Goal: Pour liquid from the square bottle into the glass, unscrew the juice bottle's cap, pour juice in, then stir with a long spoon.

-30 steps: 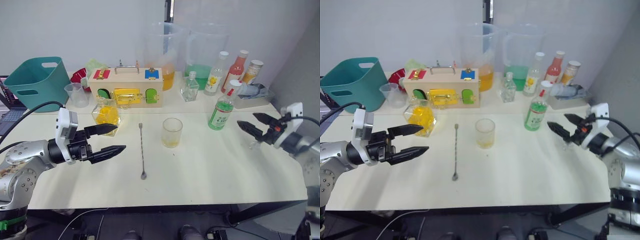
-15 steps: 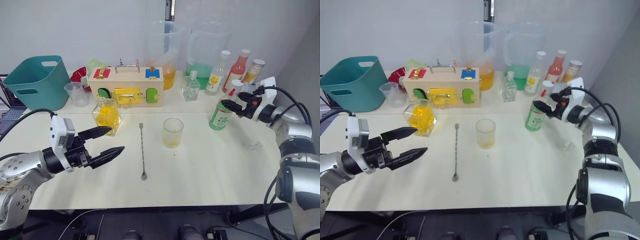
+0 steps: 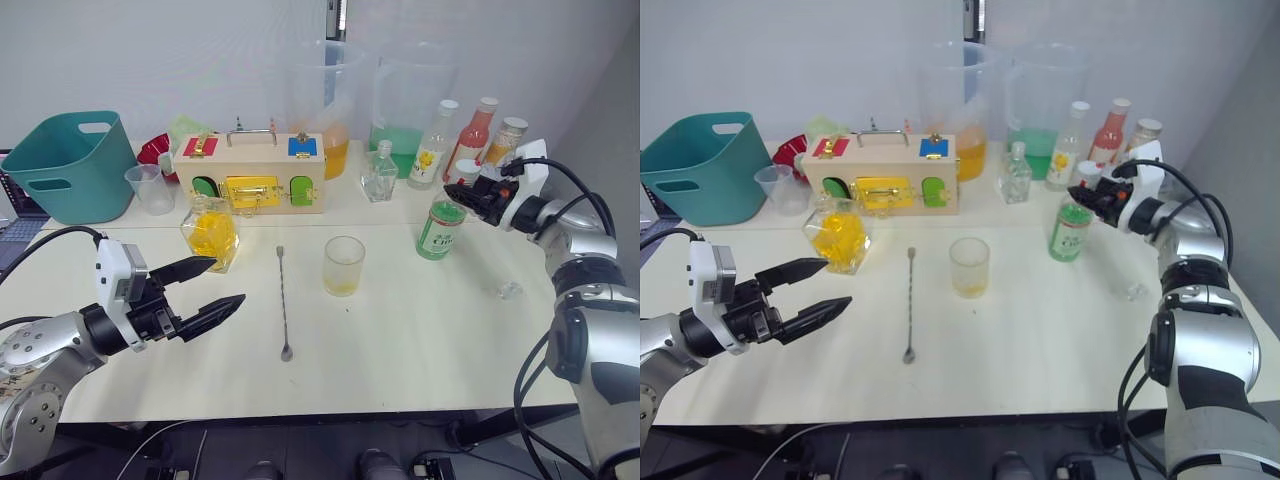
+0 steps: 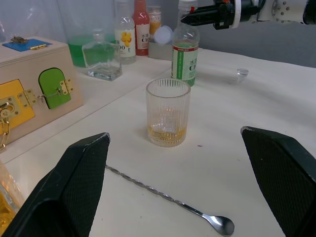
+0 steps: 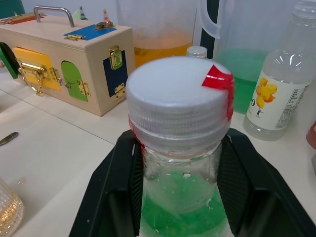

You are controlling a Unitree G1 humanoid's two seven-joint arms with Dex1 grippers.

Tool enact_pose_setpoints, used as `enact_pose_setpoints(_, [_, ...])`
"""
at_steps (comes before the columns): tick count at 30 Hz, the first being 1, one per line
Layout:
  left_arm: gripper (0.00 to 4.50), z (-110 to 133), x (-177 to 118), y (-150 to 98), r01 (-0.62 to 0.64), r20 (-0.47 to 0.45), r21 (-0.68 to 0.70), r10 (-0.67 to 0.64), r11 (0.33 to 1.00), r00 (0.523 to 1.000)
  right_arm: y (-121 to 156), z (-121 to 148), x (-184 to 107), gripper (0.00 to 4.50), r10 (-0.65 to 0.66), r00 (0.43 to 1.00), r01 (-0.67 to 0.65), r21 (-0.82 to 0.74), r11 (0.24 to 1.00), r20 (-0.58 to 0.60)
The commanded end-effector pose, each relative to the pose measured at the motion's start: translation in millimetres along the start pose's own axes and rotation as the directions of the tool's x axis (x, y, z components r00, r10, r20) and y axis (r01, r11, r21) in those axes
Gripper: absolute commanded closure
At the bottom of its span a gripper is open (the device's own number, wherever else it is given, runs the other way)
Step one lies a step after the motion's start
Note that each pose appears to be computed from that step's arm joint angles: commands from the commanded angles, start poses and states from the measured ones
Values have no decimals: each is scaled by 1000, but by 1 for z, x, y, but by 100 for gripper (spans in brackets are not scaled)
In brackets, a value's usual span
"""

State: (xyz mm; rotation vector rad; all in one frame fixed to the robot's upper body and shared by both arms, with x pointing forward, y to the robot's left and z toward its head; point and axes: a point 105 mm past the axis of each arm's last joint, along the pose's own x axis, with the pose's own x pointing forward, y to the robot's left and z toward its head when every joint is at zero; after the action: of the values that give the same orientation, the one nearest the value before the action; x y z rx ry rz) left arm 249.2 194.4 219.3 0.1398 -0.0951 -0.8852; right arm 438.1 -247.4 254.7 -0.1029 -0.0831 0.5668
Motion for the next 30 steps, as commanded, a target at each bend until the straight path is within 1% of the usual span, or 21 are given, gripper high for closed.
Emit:
enact_pose_setpoints(1, [0, 13, -1, -1, 8, 39, 55, -10, 998, 999, -2, 20, -2, 301, 1, 998, 1, -39, 999, 61])
enact_pose_setpoints(4, [0, 13, 3, -1, 34, 44, 51, -37, 998, 998, -2, 27, -5, 301, 23, 996, -18, -50, 999, 88])
enact_pose_setpoints(7, [0, 13, 11, -2, 90, 49, 41, -92, 995, 995, 3, 44, -15, 301, 86, 987, -76, -77, 994, 138])
enact_pose_setpoints(11, [0, 13, 20, -2, 157, 50, 34, -159, 987, 986, 21, 59, -32, 301, 191, 968, -172, -121, 978, 165])
enact_pose_setpoints(14, [0, 12, 30, -3, 222, 60, 21, -223, 975, 973, 50, 68, -51, 301, 255, 954, -236, -124, 964, 161])
enact_pose_setpoints(17, [0, 8, 42, -2, 294, 44, 13, -294, 956, 955, 86, 68, -70, 301, 306, 943, -293, -108, 950, 132])
enact_pose_setpoints(19, [0, 7, 48, 0, 318, 43, 14, -318, 948, 947, 101, 68, -76, 301, 311, 942, -302, -87, 949, 129])
enact_pose_setpoints(21, [0, 6, 54, 2, 351, 47, 6, -351, 936, 935, 127, 68, -82, 301, 351, 929, -342, -89, 935, 118])
enact_pose_setpoints(23, [0, 4, 59, 3, 381, 47, -1, -381, 925, 924, 151, 67, -87, 301, 394, 913, -384, -97, 918, 107])
enact_pose_setpoints(26, [0, 2, 70, 2, 428, 51, -4, -428, 904, 902, 179, 65, -87, 301, 429, 898, -422, -79, 903, 103])
enact_pose_setpoints(30, [0, -1, 80, 1, 468, 50, -2, -467, 884, 883, 205, 53, -81, 301, 435, 897, -429, -77, 900, 81])
